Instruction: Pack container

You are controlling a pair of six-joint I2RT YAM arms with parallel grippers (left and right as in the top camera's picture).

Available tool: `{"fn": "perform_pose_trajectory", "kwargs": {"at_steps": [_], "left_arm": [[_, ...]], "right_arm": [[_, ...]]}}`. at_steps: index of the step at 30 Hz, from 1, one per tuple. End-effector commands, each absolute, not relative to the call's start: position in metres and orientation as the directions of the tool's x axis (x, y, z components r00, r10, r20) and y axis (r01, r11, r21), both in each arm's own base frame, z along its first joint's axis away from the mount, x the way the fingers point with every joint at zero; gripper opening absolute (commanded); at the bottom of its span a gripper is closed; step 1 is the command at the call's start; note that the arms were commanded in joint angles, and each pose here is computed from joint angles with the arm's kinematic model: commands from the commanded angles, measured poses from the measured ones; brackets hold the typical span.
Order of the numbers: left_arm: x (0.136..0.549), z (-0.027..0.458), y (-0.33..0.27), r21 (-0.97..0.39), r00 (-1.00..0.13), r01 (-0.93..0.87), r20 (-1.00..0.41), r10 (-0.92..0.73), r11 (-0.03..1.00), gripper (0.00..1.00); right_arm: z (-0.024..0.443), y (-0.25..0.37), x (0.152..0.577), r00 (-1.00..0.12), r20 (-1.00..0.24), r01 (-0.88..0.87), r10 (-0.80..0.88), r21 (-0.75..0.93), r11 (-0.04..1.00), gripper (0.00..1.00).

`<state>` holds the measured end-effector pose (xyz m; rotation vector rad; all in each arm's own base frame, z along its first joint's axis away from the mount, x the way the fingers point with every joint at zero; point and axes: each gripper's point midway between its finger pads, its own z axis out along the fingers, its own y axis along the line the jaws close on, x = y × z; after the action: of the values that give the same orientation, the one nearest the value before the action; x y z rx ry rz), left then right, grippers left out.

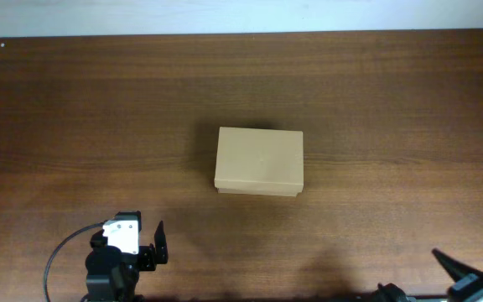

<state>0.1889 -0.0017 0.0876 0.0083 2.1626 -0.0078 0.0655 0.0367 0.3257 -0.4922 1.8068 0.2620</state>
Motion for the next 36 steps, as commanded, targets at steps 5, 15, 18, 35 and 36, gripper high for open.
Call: {"fn": "perform_pose_trajectory", "kwargs": {"at_steps": [5, 15, 18, 35, 36], "left_arm": [[0.188, 0.083, -0.006, 0.0, -0.56, 0.036, -0.828, 0.021, 0.999, 1.0], [0.188, 0.083, -0.006, 0.0, -0.56, 0.036, -0.828, 0.021, 0.999, 1.0], [0.188, 0.083, -0.006, 0.0, -0.56, 0.036, -0.828, 0.021, 0.999, 1.0], [0.188, 0.084, -0.006, 0.001, -0.56, 0.036, -0.829, 0.021, 0.999, 0.99], [0.188, 0.084, -0.005, 0.001, -0.56, 0.036, -0.829, 0.021, 0.999, 1.0]], "right_arm": [[0.318, 0.034, 0.11, -0.213, -0.963, -0.313, -0.163, -0.091, 0.945, 0.99], [0.224, 0.03, 0.176, -0.333, -0.931, -0.201, -0.152, -0.088, 0.976, 0.99], [0.198, 0.022, 0.179, -0.374, -0.918, -0.157, -0.136, -0.082, 0.984, 0.99], [0.097, 0.011, 0.183, -0.555, -0.831, -0.02, 0.042, 0.064, 0.998, 0.99], [0.093, 0.011, 0.183, -0.562, -0.826, -0.019, 0.043, 0.065, 0.998, 0.99]]}}
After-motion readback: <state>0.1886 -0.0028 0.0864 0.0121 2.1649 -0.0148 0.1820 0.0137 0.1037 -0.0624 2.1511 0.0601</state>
